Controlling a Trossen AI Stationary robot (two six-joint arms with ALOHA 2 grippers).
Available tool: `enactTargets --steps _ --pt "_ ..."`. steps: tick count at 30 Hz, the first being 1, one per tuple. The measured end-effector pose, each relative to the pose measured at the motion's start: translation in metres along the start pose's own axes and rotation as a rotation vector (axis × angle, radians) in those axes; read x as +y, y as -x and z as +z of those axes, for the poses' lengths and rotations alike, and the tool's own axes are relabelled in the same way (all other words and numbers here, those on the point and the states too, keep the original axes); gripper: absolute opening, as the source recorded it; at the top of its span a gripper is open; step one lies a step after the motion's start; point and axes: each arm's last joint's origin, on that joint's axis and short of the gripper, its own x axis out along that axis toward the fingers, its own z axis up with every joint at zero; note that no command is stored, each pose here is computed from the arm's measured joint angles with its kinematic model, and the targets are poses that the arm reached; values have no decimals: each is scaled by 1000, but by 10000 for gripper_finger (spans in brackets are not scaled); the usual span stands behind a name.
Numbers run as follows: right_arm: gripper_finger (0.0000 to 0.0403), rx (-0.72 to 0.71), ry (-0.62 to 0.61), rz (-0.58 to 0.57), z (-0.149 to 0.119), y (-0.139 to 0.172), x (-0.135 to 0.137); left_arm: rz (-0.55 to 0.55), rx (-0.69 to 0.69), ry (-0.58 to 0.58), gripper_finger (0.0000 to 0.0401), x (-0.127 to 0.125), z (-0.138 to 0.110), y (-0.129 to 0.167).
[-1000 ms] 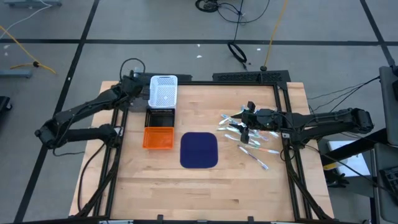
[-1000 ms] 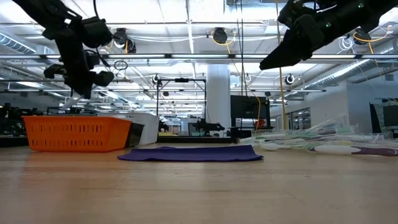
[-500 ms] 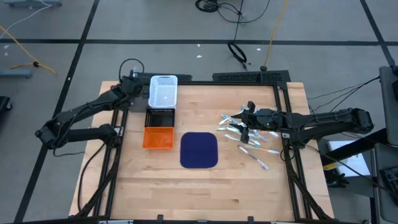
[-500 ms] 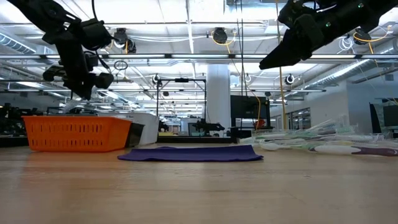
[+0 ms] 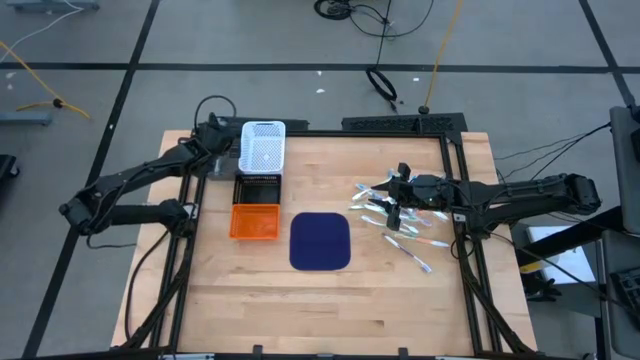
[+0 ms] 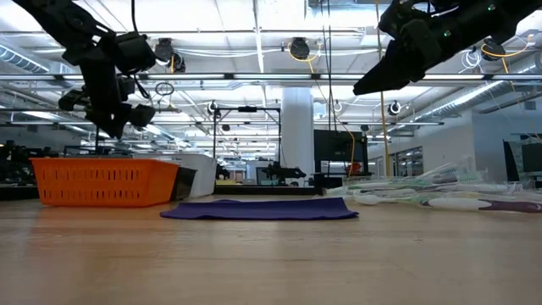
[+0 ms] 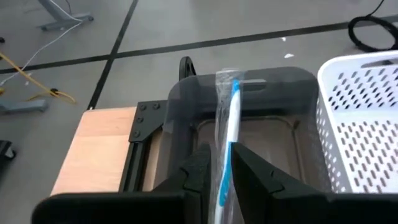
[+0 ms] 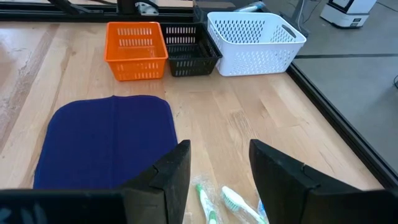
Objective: Pick & Place Toothbrushes
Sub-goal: Put the blue toothbrush into the gray bin
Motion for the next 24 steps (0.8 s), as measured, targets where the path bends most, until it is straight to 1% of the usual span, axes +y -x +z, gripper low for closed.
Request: enactTargets --steps 3,5,7,11,13,15,18,24 --pt "155 8 1 0 -1 0 0 -41 -5 25 65 0 2 3" --pt "155 24 5 -1 -2 0 0 -117 4 11 65 -1 3 7" --pt "155 51 10 -17 -5 0 -1 -248 9 -15 65 -4 6 11" --pt "155 109 -5 -109 -11 1 -4 -543 1 -49 65 -14 11 24" --pt "155 137 -29 -146 -14 1 -8 -659 -15 -48 65 -19 13 30" --pt "155 170 -62 -176 -17 1 -11 -751 -36 -54 65 -26 14 36" --pt "155 226 -105 -208 -23 1 -17 -845 -74 -68 65 -35 15 46" --pt "155 353 -232 -281 -36 5 -27 -962 -115 -106 65 -48 9 66"
